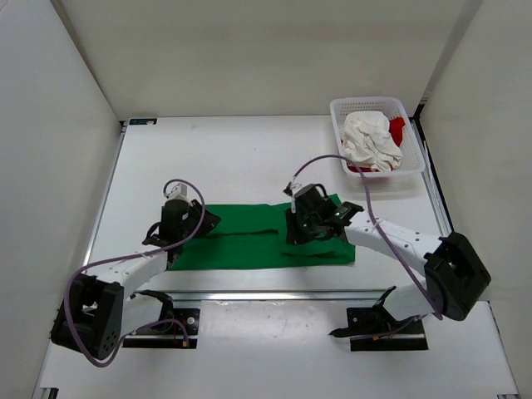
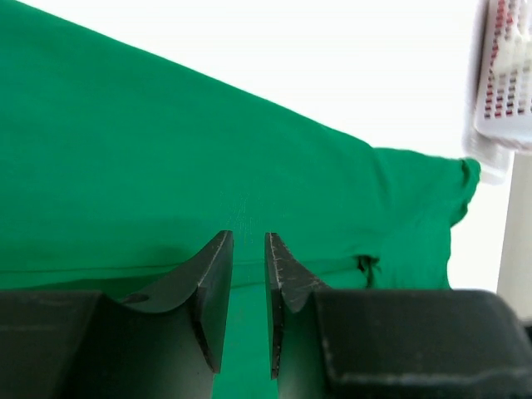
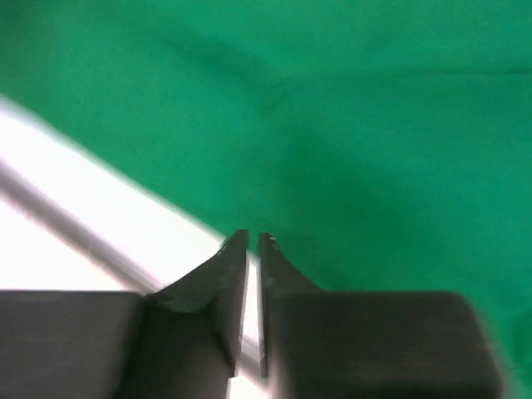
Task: Fold and stack the t-shirts
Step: Rotate the tshirt 90 degrees
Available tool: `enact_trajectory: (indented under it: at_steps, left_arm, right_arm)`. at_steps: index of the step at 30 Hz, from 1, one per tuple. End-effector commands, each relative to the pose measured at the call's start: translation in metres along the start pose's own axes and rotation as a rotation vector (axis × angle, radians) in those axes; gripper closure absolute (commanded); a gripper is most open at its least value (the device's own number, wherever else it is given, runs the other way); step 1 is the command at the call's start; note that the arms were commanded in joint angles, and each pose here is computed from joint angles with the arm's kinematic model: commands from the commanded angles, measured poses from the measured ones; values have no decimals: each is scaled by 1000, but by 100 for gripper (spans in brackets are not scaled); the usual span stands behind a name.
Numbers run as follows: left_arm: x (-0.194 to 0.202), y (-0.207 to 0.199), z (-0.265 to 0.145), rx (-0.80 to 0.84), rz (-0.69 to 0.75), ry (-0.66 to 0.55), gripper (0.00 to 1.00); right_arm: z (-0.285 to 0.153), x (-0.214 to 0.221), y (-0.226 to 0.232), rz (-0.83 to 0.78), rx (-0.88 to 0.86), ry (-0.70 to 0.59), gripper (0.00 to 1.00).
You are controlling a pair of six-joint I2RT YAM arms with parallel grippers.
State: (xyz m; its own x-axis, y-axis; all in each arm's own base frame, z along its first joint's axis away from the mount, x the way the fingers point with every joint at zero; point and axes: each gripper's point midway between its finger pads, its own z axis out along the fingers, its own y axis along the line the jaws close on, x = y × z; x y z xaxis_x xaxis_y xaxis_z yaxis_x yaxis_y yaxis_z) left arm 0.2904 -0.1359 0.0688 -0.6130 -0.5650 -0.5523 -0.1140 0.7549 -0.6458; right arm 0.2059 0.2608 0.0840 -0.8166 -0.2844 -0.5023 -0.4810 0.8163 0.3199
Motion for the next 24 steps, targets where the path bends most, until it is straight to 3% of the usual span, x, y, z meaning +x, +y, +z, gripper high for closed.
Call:
enact_trajectory:
  at_steps: [1,2,6,10,17,21,24]
  left_arm:
    - [-6,-28,3,63,19,-9,67]
    - [-6,-31,6,60,21,-6,67]
    - [-10,-45,23,100,-25,10,67]
    - [-11,-30,42,66,-72,62,68]
    - [-7,36,32,-3,-244,67,70]
    - [-10,56,21,-29,-308,36,69]
    - [-21,52,13,-9,-320,-5,69]
  right_arm:
    - [-1,-28,-36,118,70,-135,94]
    - [3,-26,-49,165,65,-145,99]
    - [-5,-72,-107,334,81,-340,100]
    - [-10,-101,-161,456,144,-454,100]
    - [16,-39,-222,654,300,-322,100]
    - [2,-43,-228,674,316,-359,100]
    - [-20,-64,-214,596,345,-414,98]
